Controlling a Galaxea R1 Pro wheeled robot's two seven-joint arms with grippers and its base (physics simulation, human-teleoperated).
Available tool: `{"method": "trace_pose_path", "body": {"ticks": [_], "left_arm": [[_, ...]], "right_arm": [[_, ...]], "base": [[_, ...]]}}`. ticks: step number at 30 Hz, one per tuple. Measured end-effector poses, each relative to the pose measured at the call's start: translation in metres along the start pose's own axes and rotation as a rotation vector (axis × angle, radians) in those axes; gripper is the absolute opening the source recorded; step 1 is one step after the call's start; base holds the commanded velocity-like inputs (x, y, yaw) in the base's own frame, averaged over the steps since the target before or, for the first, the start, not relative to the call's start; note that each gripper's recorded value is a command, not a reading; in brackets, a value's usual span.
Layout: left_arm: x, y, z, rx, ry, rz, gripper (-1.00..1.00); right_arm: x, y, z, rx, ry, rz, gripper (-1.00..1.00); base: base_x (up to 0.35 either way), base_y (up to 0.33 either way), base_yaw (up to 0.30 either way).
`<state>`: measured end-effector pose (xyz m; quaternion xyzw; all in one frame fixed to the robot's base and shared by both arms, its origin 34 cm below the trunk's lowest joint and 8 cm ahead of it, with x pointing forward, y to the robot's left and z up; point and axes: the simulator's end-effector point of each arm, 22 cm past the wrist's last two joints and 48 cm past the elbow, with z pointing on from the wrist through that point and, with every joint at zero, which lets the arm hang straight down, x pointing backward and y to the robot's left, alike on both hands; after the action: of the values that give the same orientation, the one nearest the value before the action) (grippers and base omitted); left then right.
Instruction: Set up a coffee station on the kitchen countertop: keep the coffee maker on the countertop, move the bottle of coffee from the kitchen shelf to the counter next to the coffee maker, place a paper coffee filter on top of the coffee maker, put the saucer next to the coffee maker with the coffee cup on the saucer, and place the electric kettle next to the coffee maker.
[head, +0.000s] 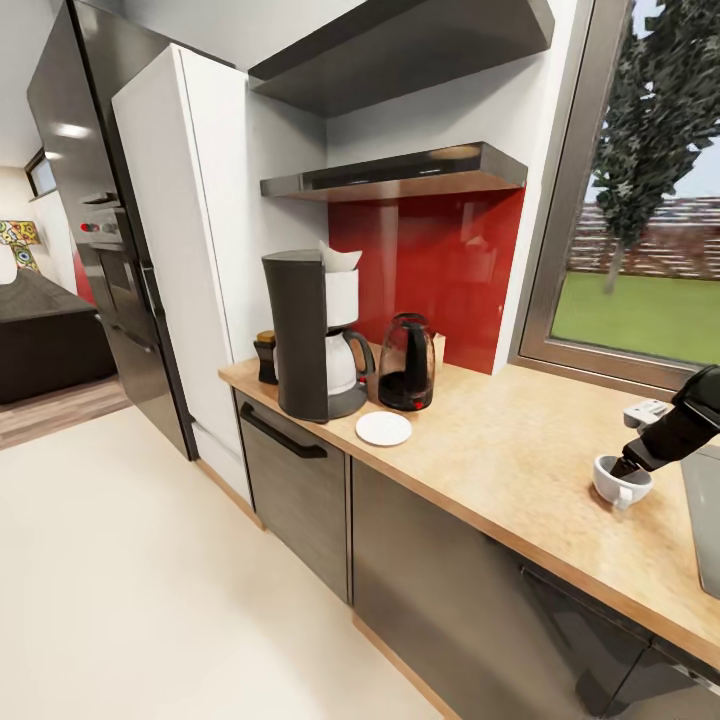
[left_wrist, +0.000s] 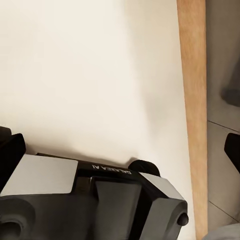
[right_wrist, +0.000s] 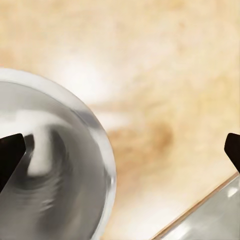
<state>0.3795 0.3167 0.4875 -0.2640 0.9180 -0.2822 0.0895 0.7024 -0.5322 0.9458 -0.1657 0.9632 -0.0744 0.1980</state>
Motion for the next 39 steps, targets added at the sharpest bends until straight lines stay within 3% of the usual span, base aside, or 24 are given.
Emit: {"method": "trace_pose_path", "body": {"ticks": [23, 24, 39], "left_arm": [[0.0005, 0.0019, 0.0031, 0.001, 0.000, 0.000, 1.00], [0.0005, 0.0018, 0.0032, 0.001, 0.000, 0.000, 1.00], [0.0002, 0.0020, 0.0028, 0.001, 0.000, 0.000, 1.00]], "right_arm": [[0.0018, 0.0010, 0.0034, 0.000, 0.001, 0.000, 1.00], [0.0018, 0.0010, 0.0034, 0.000, 0.000, 0.000, -1.00], [0.0014, -0.0078, 0.0013, 0.037, 0.000, -0.031, -1.00]], "base": [[0.000, 0.000, 0.000], [0.000, 0.000, 0.000], [0.000, 0.000, 0.000]]}}
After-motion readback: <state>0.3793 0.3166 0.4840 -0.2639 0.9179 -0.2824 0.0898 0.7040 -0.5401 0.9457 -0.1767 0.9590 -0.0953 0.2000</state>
